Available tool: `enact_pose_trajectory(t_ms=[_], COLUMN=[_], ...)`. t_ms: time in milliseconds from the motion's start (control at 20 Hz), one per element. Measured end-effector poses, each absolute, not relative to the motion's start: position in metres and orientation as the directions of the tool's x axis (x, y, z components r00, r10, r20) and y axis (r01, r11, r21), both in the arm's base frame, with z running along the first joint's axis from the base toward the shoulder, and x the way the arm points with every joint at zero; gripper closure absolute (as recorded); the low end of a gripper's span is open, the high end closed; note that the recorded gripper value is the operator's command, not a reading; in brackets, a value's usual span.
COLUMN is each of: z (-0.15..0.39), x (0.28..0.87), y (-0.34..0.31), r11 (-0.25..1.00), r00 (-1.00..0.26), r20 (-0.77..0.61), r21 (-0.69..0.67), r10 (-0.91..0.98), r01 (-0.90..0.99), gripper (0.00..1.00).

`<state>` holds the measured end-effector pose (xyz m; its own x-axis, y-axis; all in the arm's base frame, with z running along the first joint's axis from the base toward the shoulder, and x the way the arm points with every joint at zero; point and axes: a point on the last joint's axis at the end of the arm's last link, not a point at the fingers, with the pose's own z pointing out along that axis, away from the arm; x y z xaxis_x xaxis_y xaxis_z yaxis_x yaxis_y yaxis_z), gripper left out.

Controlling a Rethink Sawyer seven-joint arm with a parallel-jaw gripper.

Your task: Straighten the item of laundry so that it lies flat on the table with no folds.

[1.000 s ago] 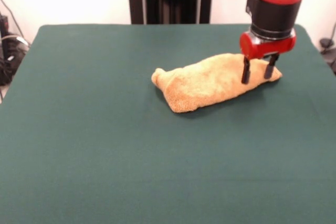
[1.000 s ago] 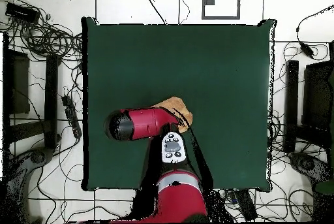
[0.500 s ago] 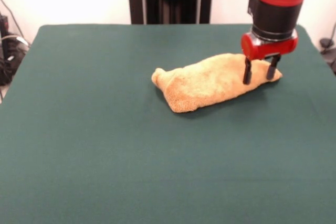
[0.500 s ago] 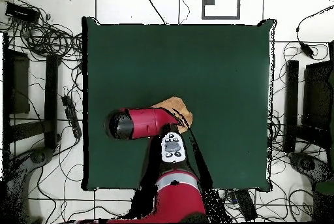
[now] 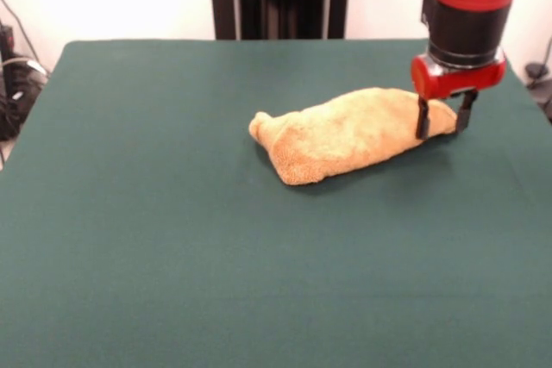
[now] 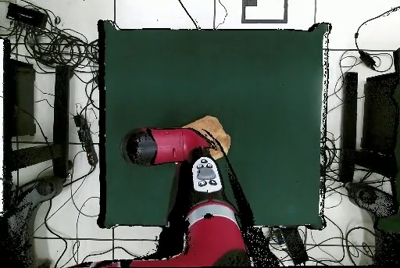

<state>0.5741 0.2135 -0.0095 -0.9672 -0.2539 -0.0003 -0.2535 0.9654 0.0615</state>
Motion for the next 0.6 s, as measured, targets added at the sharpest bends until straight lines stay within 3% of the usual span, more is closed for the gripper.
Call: enact_pose_trajectory(t_ms=[600], z=[-0.0179], x=[0.5723], y=[0.2228], r11=[0.971], r00=[-0.98], r20=[0.036], r21=[0.148], r10=[-0.194], r01=[-0.187], gripper=[0.0])
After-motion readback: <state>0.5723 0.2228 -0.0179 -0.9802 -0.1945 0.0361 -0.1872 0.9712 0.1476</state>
